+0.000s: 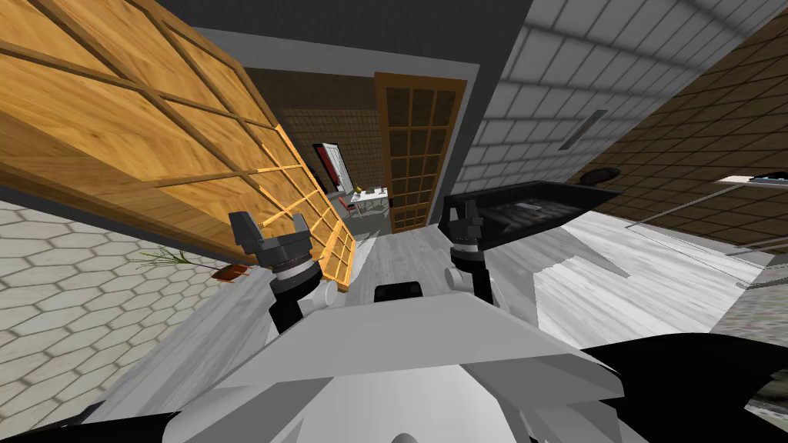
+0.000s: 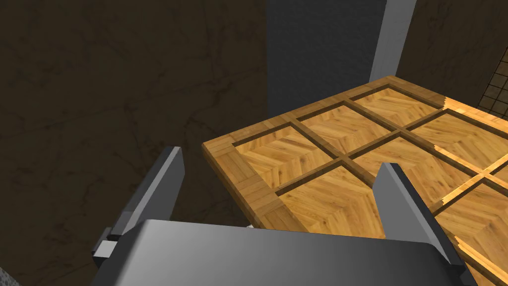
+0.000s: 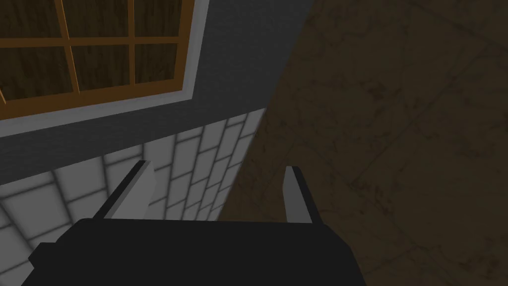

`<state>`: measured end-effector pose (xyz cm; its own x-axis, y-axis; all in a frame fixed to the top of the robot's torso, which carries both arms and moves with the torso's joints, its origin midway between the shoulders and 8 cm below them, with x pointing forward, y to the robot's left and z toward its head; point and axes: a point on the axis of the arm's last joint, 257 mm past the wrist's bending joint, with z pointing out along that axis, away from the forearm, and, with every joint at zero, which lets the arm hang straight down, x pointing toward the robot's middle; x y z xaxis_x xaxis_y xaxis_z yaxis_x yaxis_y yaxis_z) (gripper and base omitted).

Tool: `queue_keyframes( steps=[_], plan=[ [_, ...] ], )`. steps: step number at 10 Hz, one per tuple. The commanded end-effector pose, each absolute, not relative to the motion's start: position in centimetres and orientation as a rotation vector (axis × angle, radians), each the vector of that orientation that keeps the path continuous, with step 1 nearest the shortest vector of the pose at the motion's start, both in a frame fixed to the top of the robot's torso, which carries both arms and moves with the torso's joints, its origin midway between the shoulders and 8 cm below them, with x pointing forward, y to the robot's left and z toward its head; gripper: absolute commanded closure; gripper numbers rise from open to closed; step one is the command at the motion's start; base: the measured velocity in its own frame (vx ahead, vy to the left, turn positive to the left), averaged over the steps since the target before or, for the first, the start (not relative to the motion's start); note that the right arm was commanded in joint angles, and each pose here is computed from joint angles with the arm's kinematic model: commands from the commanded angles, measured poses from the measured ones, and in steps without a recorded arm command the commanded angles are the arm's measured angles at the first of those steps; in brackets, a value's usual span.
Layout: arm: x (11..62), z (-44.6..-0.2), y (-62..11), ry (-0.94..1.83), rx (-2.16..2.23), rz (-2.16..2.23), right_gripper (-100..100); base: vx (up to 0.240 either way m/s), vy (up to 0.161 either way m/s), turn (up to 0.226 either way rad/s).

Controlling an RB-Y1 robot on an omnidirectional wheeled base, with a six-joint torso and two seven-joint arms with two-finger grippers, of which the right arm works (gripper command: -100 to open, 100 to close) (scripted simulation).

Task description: Pull the door open

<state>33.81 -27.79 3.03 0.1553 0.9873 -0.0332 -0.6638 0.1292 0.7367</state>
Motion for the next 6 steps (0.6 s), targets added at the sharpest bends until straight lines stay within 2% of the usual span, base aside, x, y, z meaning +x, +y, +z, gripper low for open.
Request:
queue_keyframes(
  steps=[1,6],
  plan=[
    [34.4,2.2,-27.7,0.61,0.68,1.346,-100,-0.024,0.07,0.075],
    [36.2,-0.6,-27.7,0.606,0.759,1.458,-100,0.1,-0.02,0.08]
  ],
)
